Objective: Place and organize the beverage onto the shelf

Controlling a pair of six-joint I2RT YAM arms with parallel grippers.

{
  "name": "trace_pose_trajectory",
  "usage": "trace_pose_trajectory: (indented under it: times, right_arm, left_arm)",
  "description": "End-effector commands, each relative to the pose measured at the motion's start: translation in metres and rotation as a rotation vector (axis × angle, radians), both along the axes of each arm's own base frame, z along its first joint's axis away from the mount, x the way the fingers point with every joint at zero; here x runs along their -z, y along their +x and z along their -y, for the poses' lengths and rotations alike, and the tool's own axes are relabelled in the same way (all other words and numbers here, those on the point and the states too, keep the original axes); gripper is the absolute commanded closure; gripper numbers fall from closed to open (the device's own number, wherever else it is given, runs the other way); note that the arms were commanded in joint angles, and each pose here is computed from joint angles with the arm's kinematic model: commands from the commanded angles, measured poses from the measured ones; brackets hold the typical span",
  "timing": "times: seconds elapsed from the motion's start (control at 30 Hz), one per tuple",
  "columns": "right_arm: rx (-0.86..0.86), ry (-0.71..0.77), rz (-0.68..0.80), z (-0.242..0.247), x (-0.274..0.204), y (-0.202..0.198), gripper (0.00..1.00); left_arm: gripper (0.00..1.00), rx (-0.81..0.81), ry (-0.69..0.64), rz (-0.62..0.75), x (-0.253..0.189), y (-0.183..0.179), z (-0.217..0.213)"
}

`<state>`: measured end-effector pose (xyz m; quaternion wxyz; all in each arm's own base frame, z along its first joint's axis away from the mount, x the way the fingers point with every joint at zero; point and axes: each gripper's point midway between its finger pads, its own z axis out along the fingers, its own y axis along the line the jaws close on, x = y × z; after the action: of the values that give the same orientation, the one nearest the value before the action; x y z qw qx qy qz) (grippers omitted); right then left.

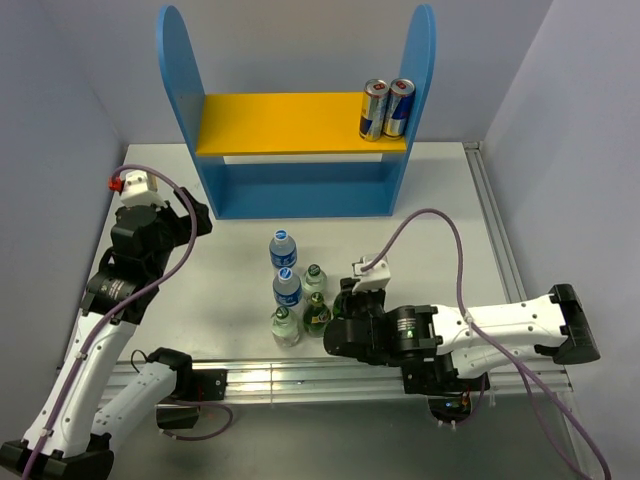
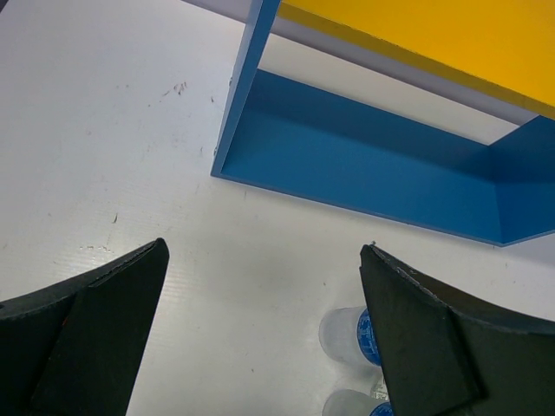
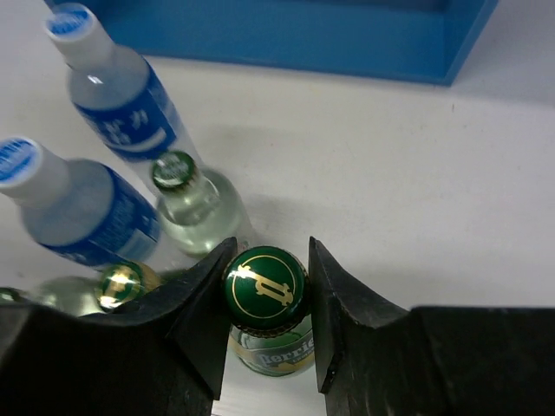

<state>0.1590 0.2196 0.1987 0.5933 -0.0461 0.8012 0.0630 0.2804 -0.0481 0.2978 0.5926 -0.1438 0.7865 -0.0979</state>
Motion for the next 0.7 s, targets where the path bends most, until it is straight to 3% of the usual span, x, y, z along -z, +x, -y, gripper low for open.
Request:
trace_pose_trajectory:
  times: [0.0, 0.03, 0.1, 0.13, 0.2, 0.4, 0.67]
  right_arm:
    - [0.092, 0.090, 0.168, 0.000, -0.084, 0.018, 1.00]
    - [0.080, 0.035, 0.186, 0.002, -0.099, 0.021, 1.00]
    - [0.084, 0.116, 0.207, -0.005, -0.134, 0.028, 1.00]
    - [0.063, 0.046, 0.226, -0.003, -0.146, 0.032, 1.00]
    - [0.050, 0.152, 0.257, -0.009, -0.187, 0.044, 1.00]
    - [0.041, 0.149, 0.377, -0.015, -0.286, 0.085, 1.00]
    - [0.027, 0.138, 0.464, -0.054, -0.358, 0.157, 1.00]
  left_arm:
    - [0.01, 0.003, 0.011, 0.012, -0.003, -0.002, -0.002]
    - [0.01, 0.003, 0.011, 0.011, -0.003, -0.001, -0.001]
    - [0.01, 0.000, 0.013, 0.010, -0.003, -0.001, -0.002]
    - [0.01, 0.001, 0.012, 0.010, -0.002, -0.002, -0.002]
    - [0.01, 0.001, 0.012, 0.011, -0.003, -0.001, -0.002]
    - [0.01, 0.005, 0.014, 0.003, -0.001, 0.000, -0.001]
    - [0.01, -0.014, 0.014, -0.002, 0.001, 0.003, -0.007]
